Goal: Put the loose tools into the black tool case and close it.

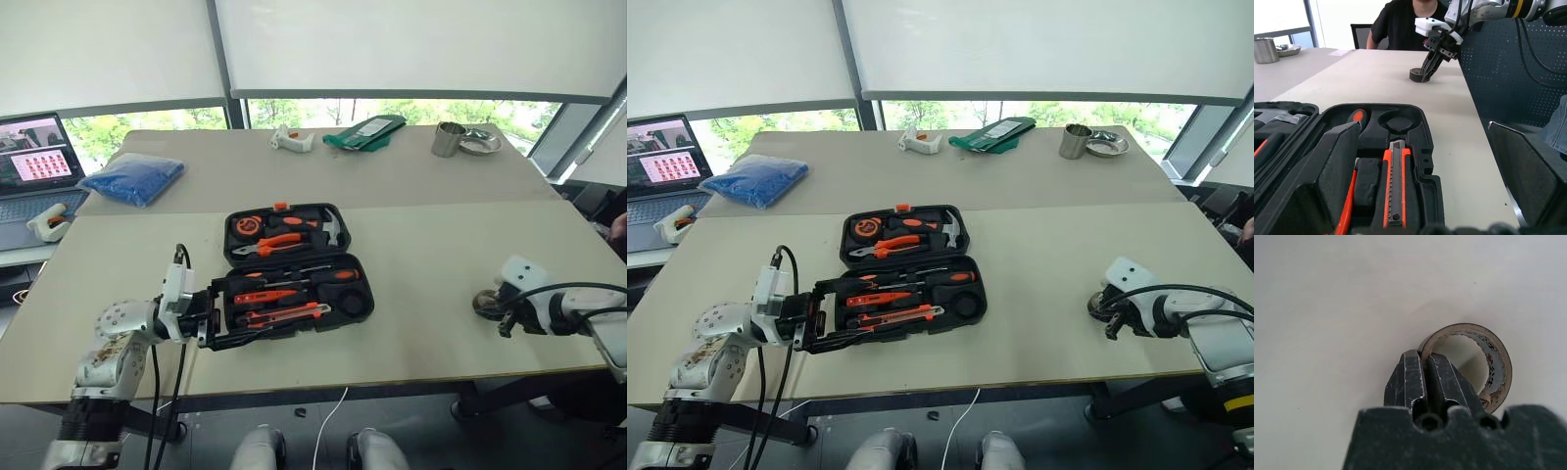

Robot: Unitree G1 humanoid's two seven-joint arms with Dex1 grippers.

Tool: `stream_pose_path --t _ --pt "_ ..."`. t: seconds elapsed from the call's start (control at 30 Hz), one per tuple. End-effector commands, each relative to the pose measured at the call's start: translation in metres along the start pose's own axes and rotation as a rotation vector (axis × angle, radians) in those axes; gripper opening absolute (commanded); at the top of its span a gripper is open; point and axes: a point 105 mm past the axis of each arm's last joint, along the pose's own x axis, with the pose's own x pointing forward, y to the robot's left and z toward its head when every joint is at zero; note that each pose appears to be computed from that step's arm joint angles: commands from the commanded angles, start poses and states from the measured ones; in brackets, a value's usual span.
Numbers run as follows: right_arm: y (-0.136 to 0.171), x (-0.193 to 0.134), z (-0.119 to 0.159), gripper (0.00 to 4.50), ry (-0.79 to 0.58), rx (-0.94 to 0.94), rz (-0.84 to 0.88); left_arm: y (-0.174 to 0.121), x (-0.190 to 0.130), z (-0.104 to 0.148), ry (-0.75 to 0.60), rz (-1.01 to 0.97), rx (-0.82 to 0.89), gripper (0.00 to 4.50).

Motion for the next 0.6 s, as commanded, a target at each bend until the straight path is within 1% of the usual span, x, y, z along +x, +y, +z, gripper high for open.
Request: stream_pose_path --t 0.03,0.1,0.13,0.23,0.33,0.43,0.6 --pt "0.029 -0.002 0.087 0.03 -0.289 -0.118 0.145 -0.001 -0.005 0.010 -0.008 0.007 0.053 4.50" --pt "0.051 0.003 0.118 0.03 -0.367 -0.121 0.243 0.000 -0.007 0.010 -0.003 0.018 0.054 4.50" --pt "0.061 0.006 0.129 0.03 -0.386 -0.124 0.288 0.001 -0.008 0.010 -0.001 0.023 0.055 4.50" --pt "0.079 0.018 0.146 0.03 -0.371 -0.146 0.353 0.002 -0.008 0.010 0.003 0.032 0.058 4.50" --pt "0.085 0.035 0.149 0.03 -0.318 -0.173 0.353 0.002 -0.008 0.009 0.005 0.038 0.061 4.50" --pt "0.091 0.047 0.155 0.03 -0.306 -0.156 0.353 0.000 -0.009 0.008 0.006 0.049 0.062 4.50" --pt "0.093 0.061 0.150 0.03 -0.254 -0.145 0.349 -0.002 -0.012 0.006 0.015 0.061 0.060 4.50"
